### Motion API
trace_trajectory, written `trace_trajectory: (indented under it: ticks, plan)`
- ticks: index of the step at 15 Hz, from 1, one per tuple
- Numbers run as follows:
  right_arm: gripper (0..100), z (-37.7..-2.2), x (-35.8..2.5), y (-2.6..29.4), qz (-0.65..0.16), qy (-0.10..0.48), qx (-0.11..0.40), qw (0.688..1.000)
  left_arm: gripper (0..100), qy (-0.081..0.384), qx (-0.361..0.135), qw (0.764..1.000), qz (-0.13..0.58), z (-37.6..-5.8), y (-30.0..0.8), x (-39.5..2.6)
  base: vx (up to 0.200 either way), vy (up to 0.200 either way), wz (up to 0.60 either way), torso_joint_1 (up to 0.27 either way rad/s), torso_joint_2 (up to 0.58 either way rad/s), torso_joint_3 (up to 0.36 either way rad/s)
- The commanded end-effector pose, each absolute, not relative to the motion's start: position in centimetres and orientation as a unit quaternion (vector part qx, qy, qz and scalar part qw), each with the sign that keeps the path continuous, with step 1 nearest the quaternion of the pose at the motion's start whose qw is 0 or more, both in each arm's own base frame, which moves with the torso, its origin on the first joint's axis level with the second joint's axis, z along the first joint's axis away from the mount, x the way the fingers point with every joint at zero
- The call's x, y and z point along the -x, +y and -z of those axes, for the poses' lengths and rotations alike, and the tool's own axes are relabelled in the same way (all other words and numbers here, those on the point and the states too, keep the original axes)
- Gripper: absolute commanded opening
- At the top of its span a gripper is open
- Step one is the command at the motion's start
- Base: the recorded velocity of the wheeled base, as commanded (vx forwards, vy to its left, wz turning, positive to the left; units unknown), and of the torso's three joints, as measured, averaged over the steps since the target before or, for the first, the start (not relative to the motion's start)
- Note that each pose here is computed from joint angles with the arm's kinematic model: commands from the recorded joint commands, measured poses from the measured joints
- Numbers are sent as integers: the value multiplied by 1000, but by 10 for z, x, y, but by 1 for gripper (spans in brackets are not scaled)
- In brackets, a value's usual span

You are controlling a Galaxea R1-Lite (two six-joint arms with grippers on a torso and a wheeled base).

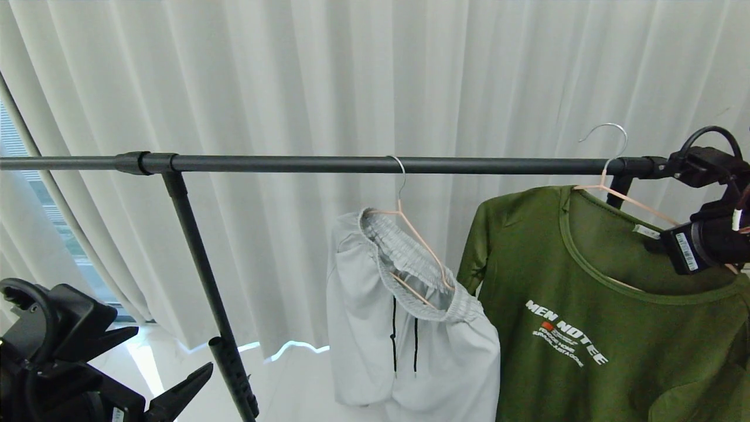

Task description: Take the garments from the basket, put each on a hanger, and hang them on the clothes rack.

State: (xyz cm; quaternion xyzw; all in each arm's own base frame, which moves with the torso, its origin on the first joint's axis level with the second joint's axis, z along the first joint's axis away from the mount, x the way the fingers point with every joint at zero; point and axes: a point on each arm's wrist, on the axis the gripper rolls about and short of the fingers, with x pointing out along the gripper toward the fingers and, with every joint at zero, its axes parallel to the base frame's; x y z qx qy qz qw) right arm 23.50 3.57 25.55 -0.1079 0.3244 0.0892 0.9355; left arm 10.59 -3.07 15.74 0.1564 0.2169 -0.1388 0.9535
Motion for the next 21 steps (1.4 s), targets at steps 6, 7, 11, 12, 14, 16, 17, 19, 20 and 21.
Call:
trace_trajectory:
  ticks: [6, 7, 11, 12, 14, 16, 17, 19, 20, 21]
  plan:
    - [0, -239, -262, 50, -95, 348, 121, 925, 100, 214, -156, 954, 139, -158, -31, -106, 0, 0, 0, 0, 0, 0]
    - [0, -238, -262, 52, -96, 351, 124, 923, 100, 214, -156, 954, 139, -158, -31, -106, 0, 0, 0, 0, 0, 0]
    - [0, -233, -265, 62, -92, 359, 126, 920, 100, 213, -156, 954, 139, -158, -31, -106, 0, 0, 0, 0, 0, 0]
    - [0, -231, -263, 64, -93, 362, 126, 919, 100, 213, -157, 954, 139, -158, -31, -106, 0, 0, 0, 0, 0, 0]
    - [0, -233, -262, 65, -96, 360, 126, 919, 100, 213, -157, 954, 139, -158, -31, -106, 0, 0, 0, 0, 0, 0]
    - [100, -234, -260, 64, -95, 358, 124, 920, 100, 212, -156, 955, 139, -159, -31, -105, 0, 0, 0, 0, 0, 0]
    - [100, -237, -257, 64, -92, 355, 117, 923, 100, 212, -157, 955, 137, -159, -30, -105, 0, 0, 0, 0, 0, 0]
    - [100, -244, -248, 62, -87, 344, 100, 930, 100, 213, -155, 955, 136, -159, -30, -106, 0, 0, 0, 0, 0, 0]
    - [100, -247, -241, 60, -85, 337, 95, 933, 100, 214, -155, 955, 133, -158, -30, -106, 0, 0, 0, 0, 0, 0]
    - [100, -252, -231, 57, -84, 328, 91, 937, 100, 216, -155, 956, 126, -158, -29, -106, 0, 0, 0, 0, 0, 0]
